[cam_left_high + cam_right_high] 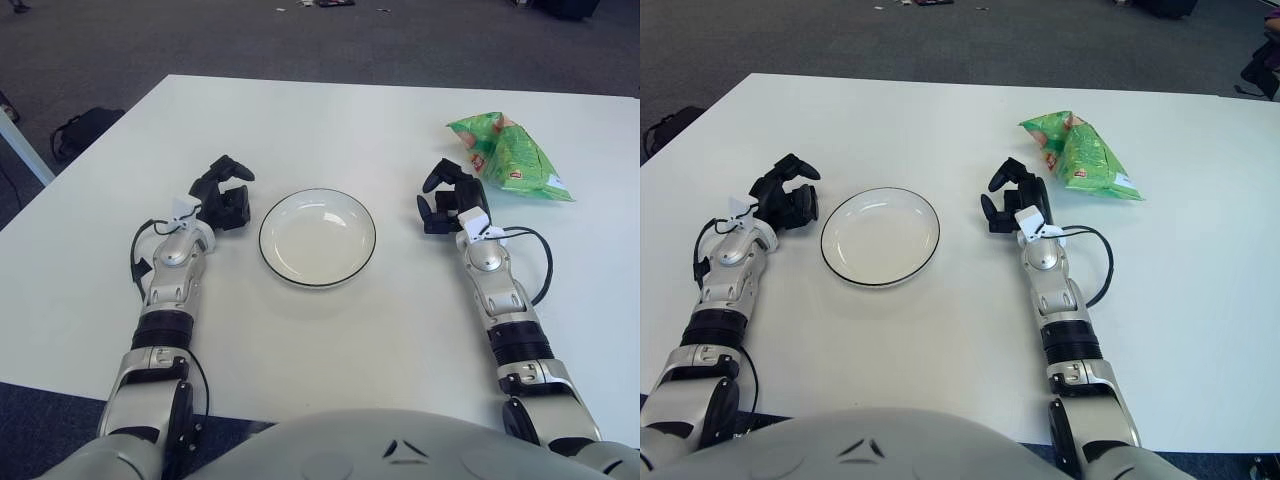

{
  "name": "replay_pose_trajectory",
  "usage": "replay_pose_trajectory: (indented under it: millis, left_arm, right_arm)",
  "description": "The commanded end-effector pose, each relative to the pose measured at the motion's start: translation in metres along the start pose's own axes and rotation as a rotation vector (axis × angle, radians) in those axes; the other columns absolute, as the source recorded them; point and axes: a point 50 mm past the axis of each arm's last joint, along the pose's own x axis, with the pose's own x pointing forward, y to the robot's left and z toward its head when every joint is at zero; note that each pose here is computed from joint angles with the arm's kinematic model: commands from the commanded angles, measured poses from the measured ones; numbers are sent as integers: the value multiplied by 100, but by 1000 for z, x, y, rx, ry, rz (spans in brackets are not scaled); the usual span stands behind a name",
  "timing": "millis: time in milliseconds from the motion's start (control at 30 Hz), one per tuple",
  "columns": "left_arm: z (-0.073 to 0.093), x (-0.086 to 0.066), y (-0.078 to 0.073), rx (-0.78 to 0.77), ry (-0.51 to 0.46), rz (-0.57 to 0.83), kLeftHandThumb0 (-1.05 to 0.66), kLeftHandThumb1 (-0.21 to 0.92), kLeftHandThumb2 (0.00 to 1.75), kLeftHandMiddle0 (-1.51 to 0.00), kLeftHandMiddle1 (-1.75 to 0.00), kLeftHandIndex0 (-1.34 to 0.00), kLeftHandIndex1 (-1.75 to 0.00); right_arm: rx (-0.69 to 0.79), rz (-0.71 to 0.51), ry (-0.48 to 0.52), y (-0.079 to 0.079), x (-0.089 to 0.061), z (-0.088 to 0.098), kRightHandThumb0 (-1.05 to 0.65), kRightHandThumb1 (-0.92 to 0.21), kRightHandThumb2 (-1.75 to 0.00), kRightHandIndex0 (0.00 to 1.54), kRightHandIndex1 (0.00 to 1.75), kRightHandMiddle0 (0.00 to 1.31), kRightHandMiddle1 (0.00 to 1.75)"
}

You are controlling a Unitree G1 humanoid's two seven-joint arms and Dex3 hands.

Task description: Put the snack into the plate.

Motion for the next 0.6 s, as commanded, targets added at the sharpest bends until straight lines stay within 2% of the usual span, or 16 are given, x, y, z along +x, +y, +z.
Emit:
replay_pose_trajectory:
  millis: [0, 100, 233, 333, 433, 567]
  left_arm:
    - [-29, -14, -5, -29, 122, 7, -43, 48, 111, -115, -175, -48, -175]
    - [-29, -14, -4, -32, 124, 10, -43, 48, 111, -115, -175, -48, -175]
    - [-30, -13, -5, -31, 122, 10, -43, 49, 111, -115, -175, -48, -175]
    - [-30, -12, -5, -29, 121, 9, -43, 49, 110, -114, -175, -48, -175]
    - [-30, -12, -6, -23, 119, 13, -43, 49, 110, -115, -175, -48, -175]
    - [-31, -11, -6, -18, 122, 20, -43, 48, 111, -117, -175, -49, -175]
  right_arm:
    - [-54, 22, 78, 1, -22, -24, -50, -27, -138, 134, 175, 66, 175]
    - [-98, -8, 4, -13, -17, -6, -50, -27, -137, 134, 175, 65, 175]
    - [-147, -38, -78, -19, -15, 8, -50, -29, -135, 132, 175, 64, 175]
    - [-182, -57, -128, -21, -14, 14, -49, -30, -134, 131, 175, 63, 175]
    - [-295, -102, -247, -28, -14, 21, -49, -31, -133, 131, 175, 62, 175]
    - [-395, -137, -349, -38, -13, 25, -49, -31, -132, 131, 175, 62, 175]
